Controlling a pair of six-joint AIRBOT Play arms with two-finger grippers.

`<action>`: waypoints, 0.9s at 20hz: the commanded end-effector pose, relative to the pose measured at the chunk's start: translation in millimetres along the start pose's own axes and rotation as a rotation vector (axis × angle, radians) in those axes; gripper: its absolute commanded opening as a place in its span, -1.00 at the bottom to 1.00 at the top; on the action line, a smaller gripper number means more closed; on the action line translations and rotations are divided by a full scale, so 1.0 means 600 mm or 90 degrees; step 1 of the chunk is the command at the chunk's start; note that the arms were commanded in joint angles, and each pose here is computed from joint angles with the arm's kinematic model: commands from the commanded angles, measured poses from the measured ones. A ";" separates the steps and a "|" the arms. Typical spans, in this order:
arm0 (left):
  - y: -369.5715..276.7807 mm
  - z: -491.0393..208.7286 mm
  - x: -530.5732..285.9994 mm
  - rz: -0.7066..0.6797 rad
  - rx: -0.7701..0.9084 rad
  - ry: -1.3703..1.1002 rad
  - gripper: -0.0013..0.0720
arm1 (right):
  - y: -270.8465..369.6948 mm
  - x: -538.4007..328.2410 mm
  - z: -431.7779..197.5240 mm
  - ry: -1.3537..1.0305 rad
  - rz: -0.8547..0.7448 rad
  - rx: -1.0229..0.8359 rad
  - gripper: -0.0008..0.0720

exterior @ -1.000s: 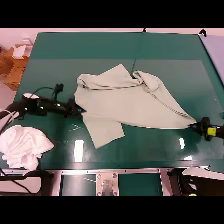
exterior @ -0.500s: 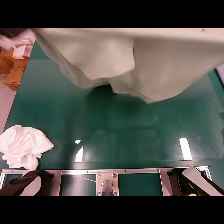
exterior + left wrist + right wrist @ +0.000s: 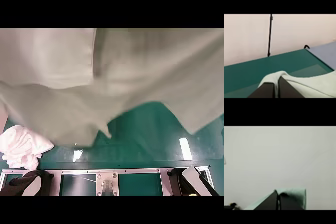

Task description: Fold the shirts.

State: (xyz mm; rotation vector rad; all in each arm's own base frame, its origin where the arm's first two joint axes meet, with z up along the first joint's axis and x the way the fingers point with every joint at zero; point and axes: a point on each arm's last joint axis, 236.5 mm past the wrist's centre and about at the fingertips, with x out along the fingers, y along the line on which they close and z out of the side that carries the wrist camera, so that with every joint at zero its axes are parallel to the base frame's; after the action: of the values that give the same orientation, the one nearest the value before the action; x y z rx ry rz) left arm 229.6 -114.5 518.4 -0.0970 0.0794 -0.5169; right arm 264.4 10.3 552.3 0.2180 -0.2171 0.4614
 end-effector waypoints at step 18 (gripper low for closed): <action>0.422 -0.710 0.508 0.019 -0.324 0.434 -0.89 | -0.487 0.137 -0.917 0.490 -0.274 0.434 -0.94</action>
State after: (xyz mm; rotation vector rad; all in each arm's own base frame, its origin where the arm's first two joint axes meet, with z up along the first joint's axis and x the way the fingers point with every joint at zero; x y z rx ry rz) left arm 554.8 -82.3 82.2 -0.3818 0.8865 -0.5004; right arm 536.1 -66.8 42.5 0.6562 0.7122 0.1609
